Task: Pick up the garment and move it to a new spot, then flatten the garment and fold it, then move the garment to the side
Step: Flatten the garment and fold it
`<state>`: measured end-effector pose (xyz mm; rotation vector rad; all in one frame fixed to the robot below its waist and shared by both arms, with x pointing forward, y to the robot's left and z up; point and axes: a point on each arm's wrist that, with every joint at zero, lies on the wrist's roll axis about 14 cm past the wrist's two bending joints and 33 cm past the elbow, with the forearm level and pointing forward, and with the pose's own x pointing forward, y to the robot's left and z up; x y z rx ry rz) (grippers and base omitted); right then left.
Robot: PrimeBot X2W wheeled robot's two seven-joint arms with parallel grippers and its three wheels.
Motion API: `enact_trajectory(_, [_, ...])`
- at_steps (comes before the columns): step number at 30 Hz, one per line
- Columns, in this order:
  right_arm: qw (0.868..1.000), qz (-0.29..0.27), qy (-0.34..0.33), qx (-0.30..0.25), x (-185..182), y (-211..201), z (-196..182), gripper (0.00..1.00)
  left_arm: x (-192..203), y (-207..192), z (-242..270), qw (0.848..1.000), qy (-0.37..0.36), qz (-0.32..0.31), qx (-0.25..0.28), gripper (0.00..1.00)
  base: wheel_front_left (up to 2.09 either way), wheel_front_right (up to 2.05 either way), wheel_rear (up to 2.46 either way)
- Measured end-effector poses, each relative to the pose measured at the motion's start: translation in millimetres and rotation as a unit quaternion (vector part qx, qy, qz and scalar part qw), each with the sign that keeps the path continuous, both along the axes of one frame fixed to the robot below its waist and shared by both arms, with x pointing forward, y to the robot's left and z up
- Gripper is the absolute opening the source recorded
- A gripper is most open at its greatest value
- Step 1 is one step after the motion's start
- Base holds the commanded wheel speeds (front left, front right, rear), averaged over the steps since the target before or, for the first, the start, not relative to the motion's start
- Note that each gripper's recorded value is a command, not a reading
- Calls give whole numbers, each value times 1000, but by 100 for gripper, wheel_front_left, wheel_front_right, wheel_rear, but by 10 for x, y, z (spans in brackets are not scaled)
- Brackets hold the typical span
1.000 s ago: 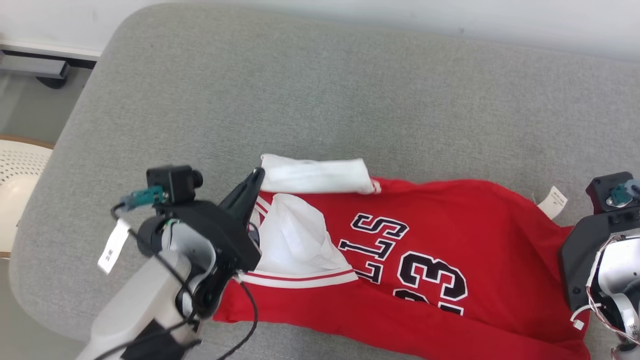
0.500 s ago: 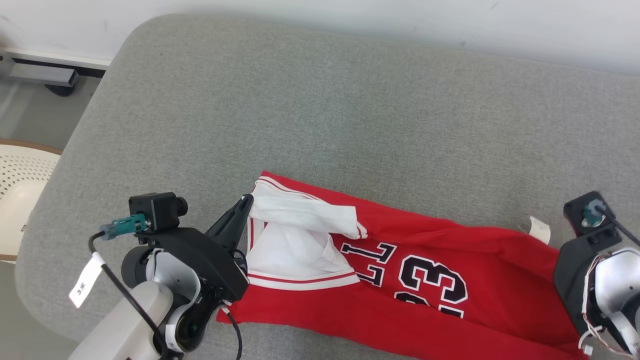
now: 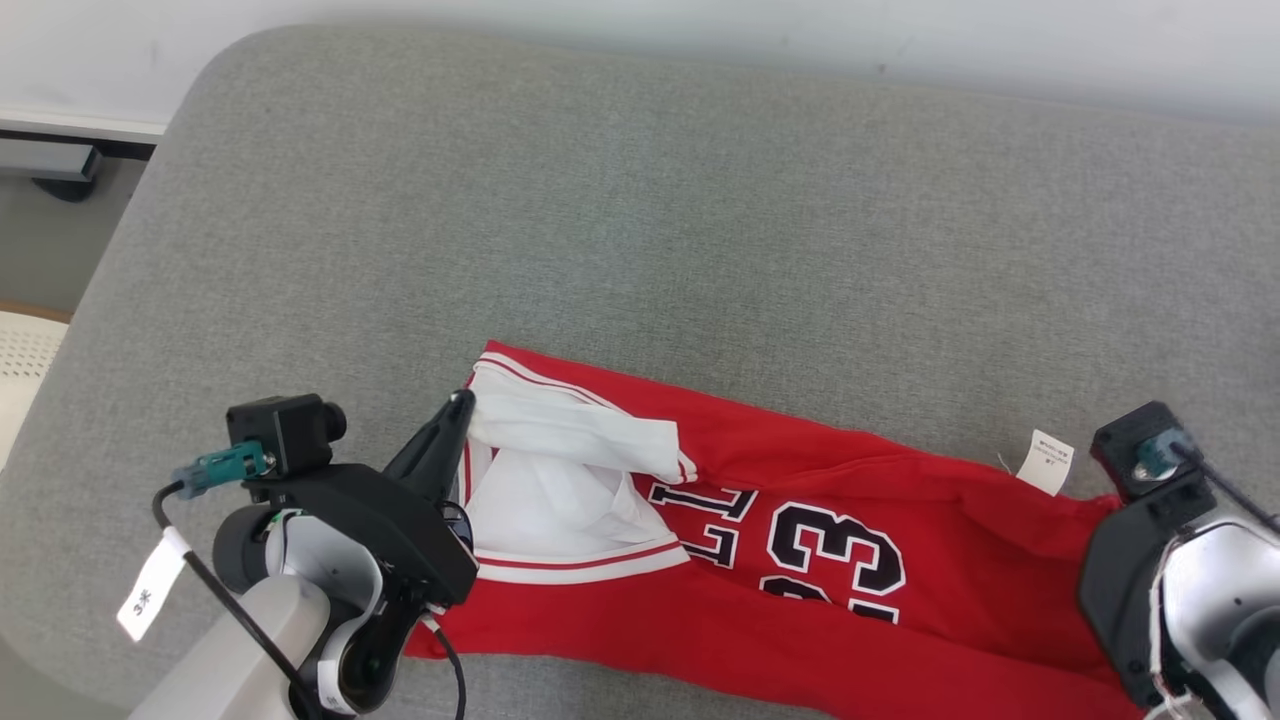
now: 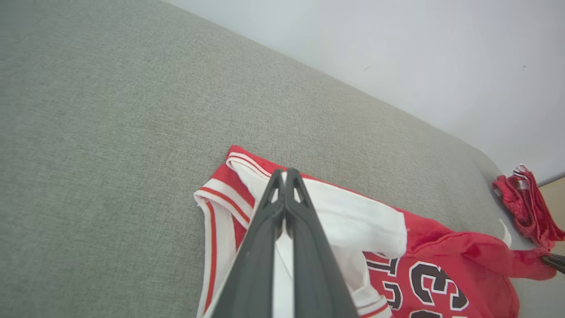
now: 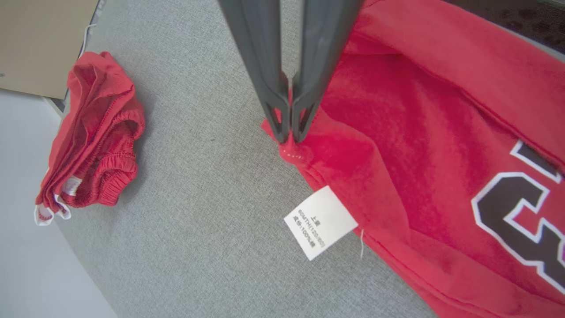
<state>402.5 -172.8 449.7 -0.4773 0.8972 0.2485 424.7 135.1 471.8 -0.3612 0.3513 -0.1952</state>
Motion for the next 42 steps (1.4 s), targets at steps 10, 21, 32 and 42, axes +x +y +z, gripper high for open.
enact_trajectory(10, [997, 50, 39, -52, -191, -130, -118, 0, -163, 112, -217, 999, 27, 36, -7, 0, 0, 0, 0])
enact_trajectory(21, [984, 107, 91, -111, -319, -214, -266, 0, -311, 198, -346, 997, 49, 51, -12, 0, 0, 0, 0])
enact_trajectory(32, [979, 129, 105, -118, -328, -139, -339, 0, -508, 175, -441, 995, 74, 56, -24, 0, 0, 0, 0])
enact_trajectory(42, [982, 119, 106, -100, -323, -91, -334, 100, -717, 156, -567, 992, 106, 61, -32, 0, 0, 0, 0])
